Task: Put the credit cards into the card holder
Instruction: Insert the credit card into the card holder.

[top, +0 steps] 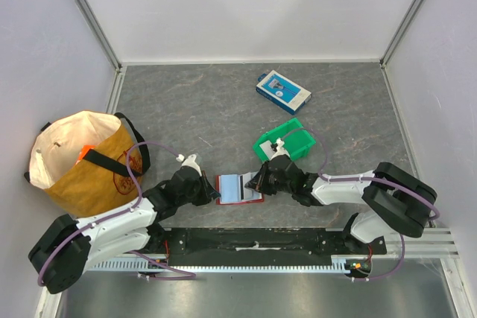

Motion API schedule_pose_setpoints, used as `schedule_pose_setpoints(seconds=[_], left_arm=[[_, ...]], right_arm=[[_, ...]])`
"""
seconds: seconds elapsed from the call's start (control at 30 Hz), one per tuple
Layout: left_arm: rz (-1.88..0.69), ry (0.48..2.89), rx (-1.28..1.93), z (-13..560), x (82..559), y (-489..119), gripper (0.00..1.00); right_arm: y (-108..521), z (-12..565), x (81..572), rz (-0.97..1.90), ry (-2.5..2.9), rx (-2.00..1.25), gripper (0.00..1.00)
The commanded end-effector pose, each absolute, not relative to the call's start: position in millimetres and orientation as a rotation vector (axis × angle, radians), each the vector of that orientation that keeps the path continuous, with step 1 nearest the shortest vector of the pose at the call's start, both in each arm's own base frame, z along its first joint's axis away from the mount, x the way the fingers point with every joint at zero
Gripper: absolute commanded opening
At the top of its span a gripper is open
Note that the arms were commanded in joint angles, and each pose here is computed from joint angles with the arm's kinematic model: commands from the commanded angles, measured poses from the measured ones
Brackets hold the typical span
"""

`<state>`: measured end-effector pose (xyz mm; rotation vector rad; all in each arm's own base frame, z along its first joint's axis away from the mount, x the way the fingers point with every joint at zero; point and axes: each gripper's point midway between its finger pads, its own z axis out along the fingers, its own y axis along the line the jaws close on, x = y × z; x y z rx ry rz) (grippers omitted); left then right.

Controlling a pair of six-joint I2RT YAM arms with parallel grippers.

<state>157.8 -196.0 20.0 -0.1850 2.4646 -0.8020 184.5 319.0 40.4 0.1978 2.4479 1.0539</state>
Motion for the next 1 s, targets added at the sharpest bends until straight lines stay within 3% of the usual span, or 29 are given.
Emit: schedule_pose_setpoints(seconds=[0.0, 0.97], left_arm=[[-0.808, 2.445, -0.205, 23.2, 159.3, -195.3, 0.02], [-0.751, 2.475, -0.216, 15.0, 160.1, -190.7, 0.02]], right_arm=[[326.7, 42.7, 184.2, 1.116, 2.427, 0.198, 0.0], [329.4, 19.4, 174.8, 1.157, 2.46, 0.191, 0.0]])
